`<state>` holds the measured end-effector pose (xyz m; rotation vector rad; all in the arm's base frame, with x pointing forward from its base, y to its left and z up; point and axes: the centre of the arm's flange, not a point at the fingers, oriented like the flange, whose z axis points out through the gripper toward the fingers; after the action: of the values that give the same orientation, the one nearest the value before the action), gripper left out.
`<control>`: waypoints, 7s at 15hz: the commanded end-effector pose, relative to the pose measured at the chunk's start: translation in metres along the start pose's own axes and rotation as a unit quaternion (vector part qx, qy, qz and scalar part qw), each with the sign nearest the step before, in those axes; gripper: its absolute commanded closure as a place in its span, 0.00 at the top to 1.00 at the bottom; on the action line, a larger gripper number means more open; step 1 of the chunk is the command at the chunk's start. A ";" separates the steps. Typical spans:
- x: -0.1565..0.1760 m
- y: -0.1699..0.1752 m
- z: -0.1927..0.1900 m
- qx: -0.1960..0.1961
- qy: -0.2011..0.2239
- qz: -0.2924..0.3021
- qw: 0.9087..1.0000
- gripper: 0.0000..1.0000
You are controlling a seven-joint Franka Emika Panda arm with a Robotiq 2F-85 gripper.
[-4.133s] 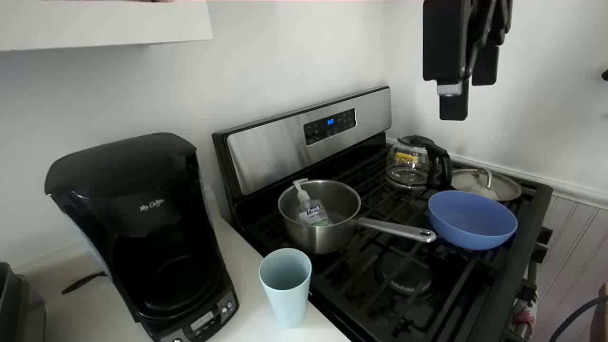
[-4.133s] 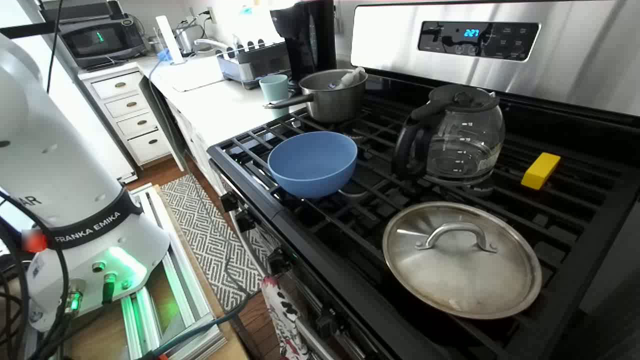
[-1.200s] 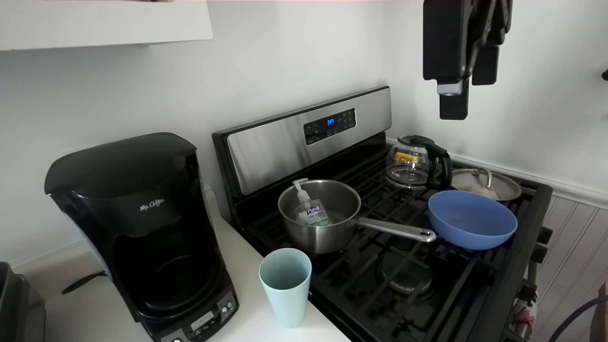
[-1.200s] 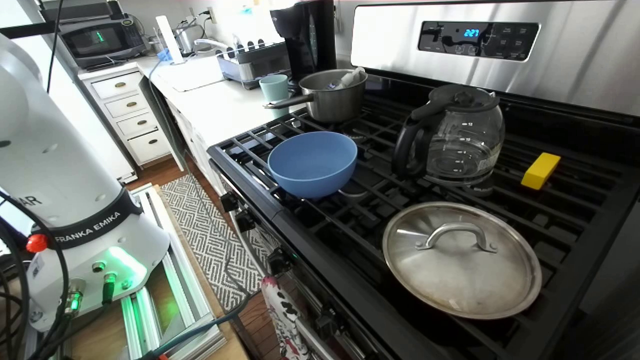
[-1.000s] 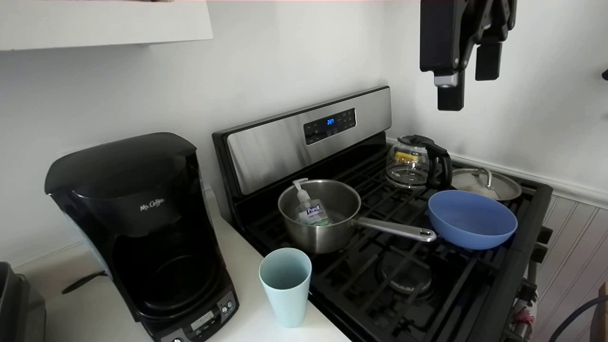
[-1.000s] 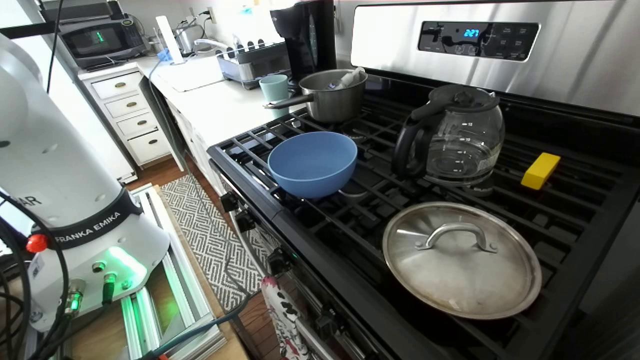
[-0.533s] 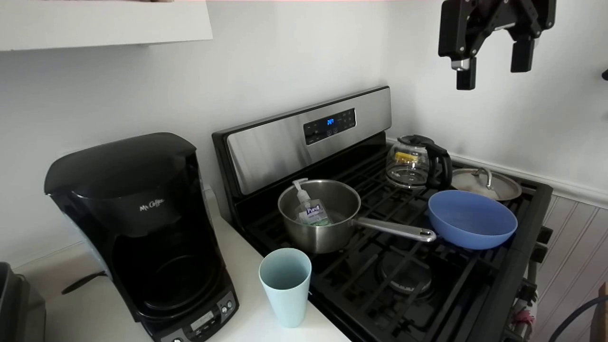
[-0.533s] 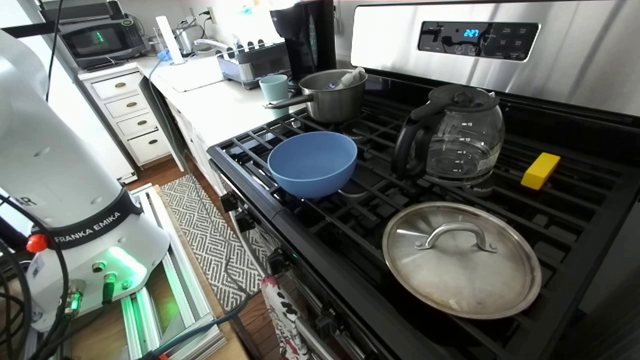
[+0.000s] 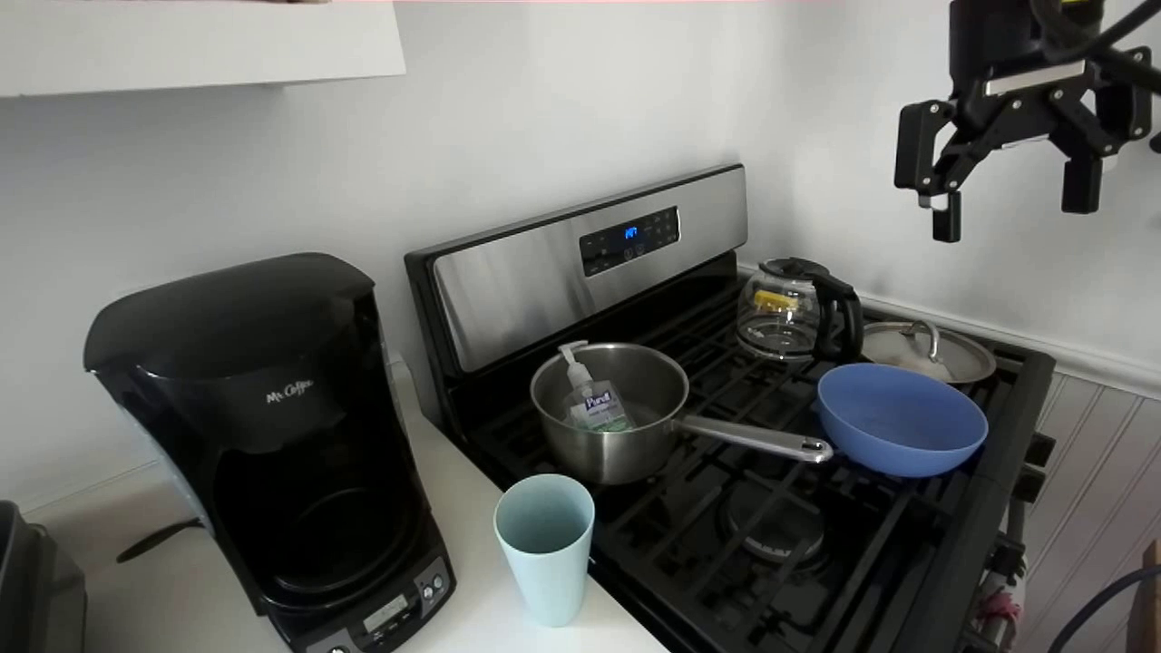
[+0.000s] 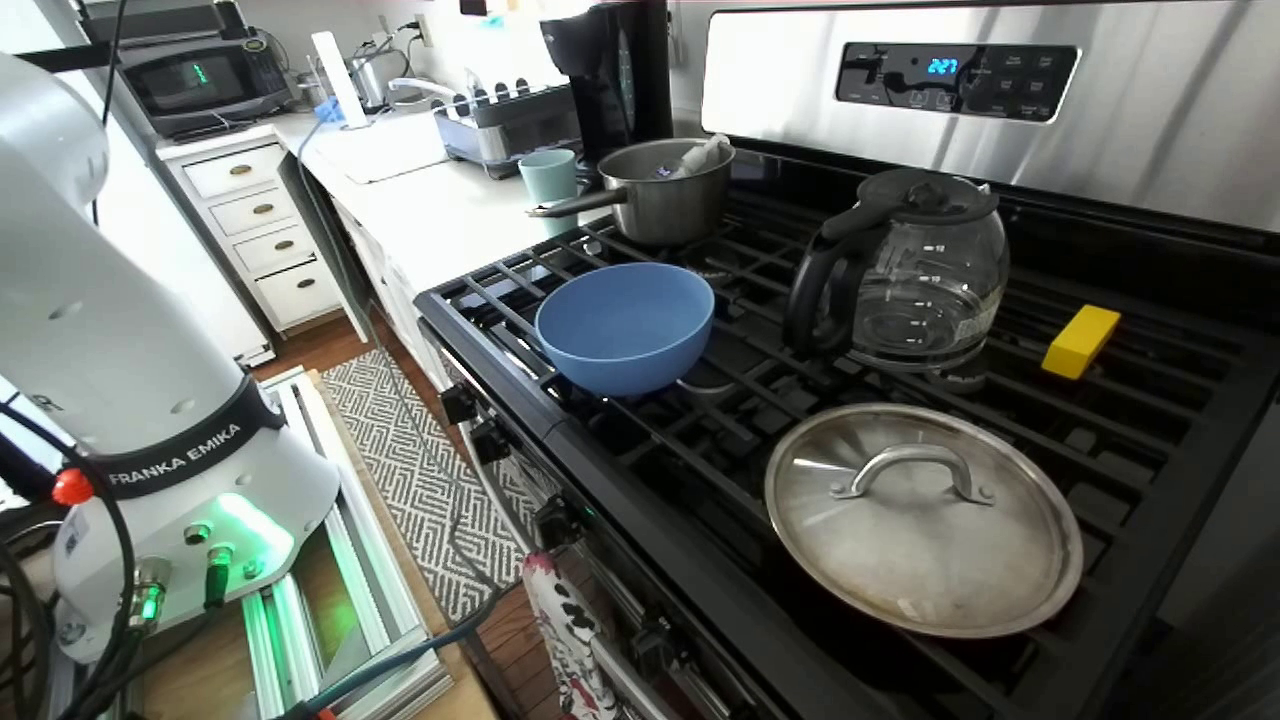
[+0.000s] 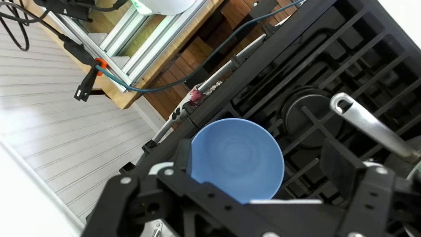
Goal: Move the blue bowl backward on the stove
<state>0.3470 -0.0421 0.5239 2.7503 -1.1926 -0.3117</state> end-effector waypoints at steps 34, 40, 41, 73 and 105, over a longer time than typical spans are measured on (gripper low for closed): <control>0.159 -0.054 0.227 0.091 -0.018 0.198 0.976 1.00; 0.165 -0.063 0.239 0.111 -0.020 0.189 0.975 0.59; 0.165 -0.064 0.239 0.113 -0.018 0.187 0.976 0.50; 0.086 -0.087 0.184 -0.105 -0.006 -0.292 0.951 0.01; 0.160 -0.188 0.167 -0.135 0.116 -0.642 0.746 0.01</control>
<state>0.5220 -0.0335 0.3091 2.7378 0.8640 -0.1879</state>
